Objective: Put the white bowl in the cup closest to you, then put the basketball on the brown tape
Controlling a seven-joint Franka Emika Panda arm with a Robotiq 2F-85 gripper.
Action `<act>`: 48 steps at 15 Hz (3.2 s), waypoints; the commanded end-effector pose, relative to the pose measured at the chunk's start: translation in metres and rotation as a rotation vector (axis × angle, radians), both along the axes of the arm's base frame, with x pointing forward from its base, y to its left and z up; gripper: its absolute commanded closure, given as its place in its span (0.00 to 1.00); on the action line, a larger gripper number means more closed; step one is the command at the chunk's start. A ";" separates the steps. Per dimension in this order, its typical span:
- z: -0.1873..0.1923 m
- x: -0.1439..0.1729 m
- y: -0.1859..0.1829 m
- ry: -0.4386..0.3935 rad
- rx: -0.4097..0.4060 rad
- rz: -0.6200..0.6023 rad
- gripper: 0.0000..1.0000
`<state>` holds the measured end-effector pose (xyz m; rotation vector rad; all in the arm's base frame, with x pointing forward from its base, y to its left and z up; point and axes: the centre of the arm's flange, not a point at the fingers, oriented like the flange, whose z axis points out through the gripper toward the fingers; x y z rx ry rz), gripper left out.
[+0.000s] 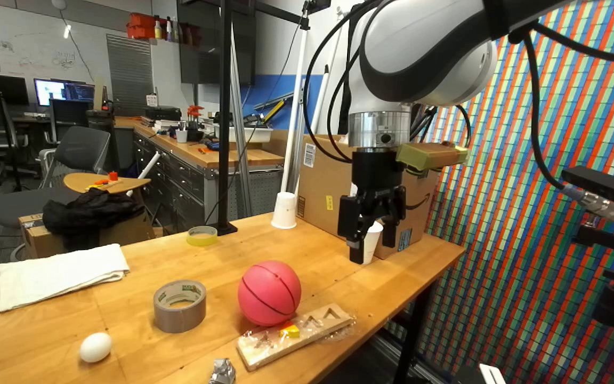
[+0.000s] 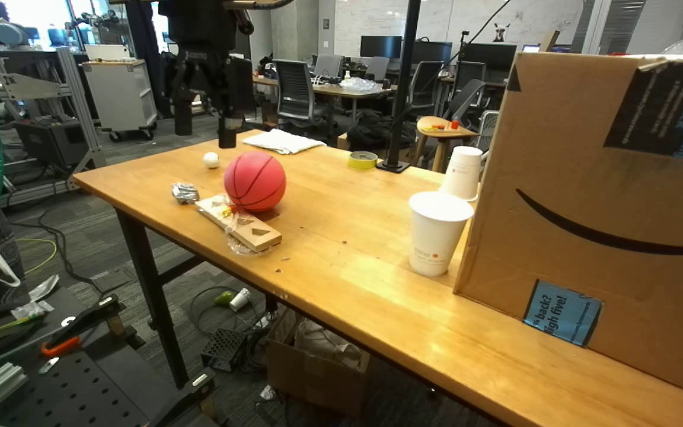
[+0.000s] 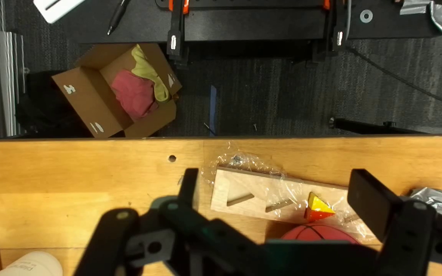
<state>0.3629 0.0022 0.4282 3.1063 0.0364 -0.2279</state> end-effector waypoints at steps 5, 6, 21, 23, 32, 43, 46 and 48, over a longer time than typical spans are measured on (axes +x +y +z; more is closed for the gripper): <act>0.000 0.000 0.000 0.000 0.000 0.000 0.00; 0.000 0.000 0.000 0.000 0.000 0.000 0.00; 0.011 0.013 0.066 -0.119 0.069 0.140 0.00; 0.013 0.018 0.092 -0.154 0.091 0.198 0.00; 0.012 0.032 0.207 -0.224 0.086 0.493 0.00; 0.027 0.079 0.333 -0.239 0.083 0.716 0.00; 0.032 0.106 0.363 -0.254 0.078 0.766 0.00; 0.031 0.121 0.382 -0.259 0.070 0.785 0.00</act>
